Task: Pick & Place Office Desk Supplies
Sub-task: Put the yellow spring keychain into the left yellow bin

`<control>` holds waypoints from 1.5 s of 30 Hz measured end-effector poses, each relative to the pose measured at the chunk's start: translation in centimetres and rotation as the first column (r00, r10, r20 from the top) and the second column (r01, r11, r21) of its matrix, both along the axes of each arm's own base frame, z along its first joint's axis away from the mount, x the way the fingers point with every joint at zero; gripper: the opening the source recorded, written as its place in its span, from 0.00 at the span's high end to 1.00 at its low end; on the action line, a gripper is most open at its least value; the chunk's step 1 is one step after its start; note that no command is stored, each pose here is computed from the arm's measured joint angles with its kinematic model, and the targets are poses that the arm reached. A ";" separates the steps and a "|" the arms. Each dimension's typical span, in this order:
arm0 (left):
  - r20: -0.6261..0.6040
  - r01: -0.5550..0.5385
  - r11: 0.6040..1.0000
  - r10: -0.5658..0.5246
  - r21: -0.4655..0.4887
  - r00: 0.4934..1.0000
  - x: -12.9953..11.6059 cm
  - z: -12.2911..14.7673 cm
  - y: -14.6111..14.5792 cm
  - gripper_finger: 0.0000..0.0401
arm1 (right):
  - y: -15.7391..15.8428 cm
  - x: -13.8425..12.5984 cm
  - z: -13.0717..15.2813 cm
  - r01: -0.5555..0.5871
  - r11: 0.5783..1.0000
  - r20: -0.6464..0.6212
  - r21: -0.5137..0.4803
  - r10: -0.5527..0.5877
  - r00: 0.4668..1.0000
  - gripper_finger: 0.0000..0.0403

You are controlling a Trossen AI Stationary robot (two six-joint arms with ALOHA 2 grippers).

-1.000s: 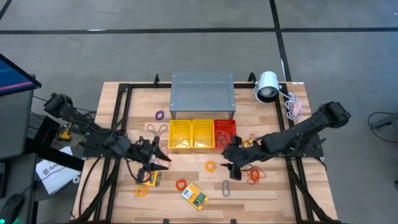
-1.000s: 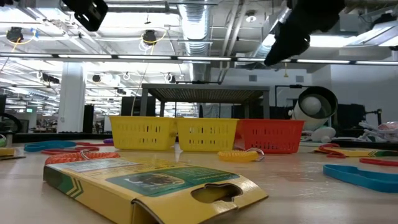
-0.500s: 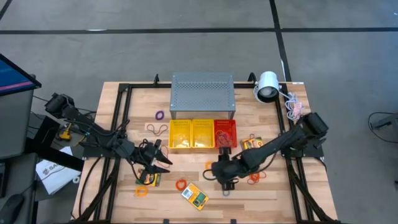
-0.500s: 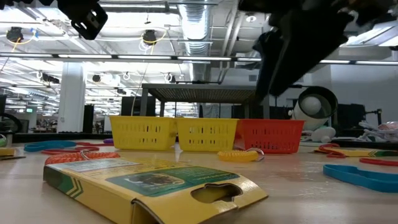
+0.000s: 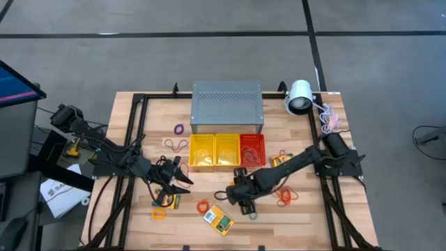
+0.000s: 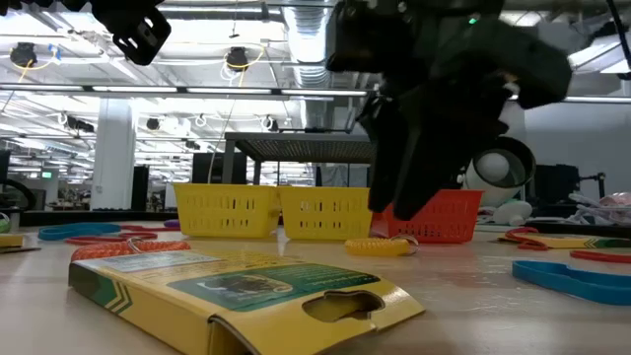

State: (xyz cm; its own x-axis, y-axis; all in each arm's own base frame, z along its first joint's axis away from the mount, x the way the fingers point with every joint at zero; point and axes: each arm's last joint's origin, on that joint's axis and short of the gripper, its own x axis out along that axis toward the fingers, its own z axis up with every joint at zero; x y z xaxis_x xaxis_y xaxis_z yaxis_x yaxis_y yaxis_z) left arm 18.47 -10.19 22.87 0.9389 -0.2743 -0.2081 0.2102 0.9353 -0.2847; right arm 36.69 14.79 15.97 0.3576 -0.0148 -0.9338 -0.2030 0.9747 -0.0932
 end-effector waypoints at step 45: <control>-0.013 0.038 0.999 -0.039 -0.010 0.999 -0.1 -0.1 -0.1 0.60 | -1.8 1.4 -3.6 0.024 0.987 -0.122 0.157 -0.005 0.993 0.46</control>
State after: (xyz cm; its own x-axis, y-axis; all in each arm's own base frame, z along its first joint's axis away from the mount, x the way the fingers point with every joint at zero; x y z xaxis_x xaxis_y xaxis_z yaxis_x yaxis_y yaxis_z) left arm 18.41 -10.30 22.79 0.9247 -0.3123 -0.2178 0.2420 0.9237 -0.2971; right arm 38.05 12.96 12.35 0.2427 0.1322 -0.9610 -0.1893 0.9781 0.0868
